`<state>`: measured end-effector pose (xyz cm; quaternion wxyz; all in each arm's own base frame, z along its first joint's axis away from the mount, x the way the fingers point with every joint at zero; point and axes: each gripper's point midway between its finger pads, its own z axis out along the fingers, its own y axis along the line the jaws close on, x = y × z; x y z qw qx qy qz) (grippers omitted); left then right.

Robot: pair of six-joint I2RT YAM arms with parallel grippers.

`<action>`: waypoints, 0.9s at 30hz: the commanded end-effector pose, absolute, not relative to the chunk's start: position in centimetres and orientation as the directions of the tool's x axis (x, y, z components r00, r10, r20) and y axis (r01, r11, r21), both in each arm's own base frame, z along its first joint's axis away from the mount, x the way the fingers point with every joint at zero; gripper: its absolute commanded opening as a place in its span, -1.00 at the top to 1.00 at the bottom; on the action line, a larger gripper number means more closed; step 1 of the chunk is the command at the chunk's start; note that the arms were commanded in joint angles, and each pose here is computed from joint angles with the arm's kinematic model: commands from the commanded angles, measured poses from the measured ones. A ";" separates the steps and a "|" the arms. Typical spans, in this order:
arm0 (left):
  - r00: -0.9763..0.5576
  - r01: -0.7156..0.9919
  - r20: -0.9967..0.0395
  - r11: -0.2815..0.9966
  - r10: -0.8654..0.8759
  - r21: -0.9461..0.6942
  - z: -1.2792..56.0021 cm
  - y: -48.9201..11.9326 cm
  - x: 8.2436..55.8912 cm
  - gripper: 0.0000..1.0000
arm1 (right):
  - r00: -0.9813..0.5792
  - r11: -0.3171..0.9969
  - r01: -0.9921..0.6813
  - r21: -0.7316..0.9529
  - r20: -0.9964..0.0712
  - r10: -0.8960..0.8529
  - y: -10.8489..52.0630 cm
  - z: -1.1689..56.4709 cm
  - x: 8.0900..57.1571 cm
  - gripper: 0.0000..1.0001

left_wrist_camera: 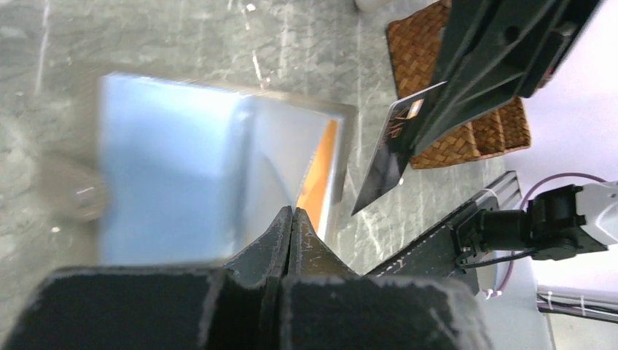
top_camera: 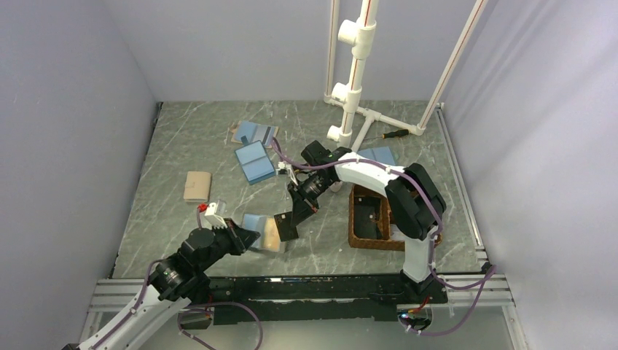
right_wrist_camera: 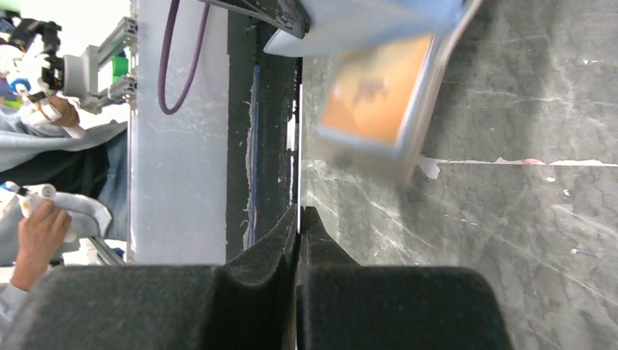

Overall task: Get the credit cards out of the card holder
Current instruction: Remove the credit card from the card holder, then place the credit card in the storage box.

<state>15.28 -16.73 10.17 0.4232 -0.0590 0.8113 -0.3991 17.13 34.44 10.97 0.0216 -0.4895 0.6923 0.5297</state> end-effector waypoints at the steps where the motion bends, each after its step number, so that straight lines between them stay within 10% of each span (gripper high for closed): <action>1: -0.615 0.212 -0.638 0.682 -0.463 -0.700 11.1 -16.0 15.4 1.00 | -0.428 -0.104 -0.758 0.644 -0.612 -0.665 34.9 11.8 17.3 1.00; 27: -0.661 0.213 -0.619 0.684 -0.425 -0.698 9.3 -17.6 16.1 1.00 | 0.109 -0.347 -0.906 0.241 -0.661 -0.743 26.9 14.3 12.1 1.00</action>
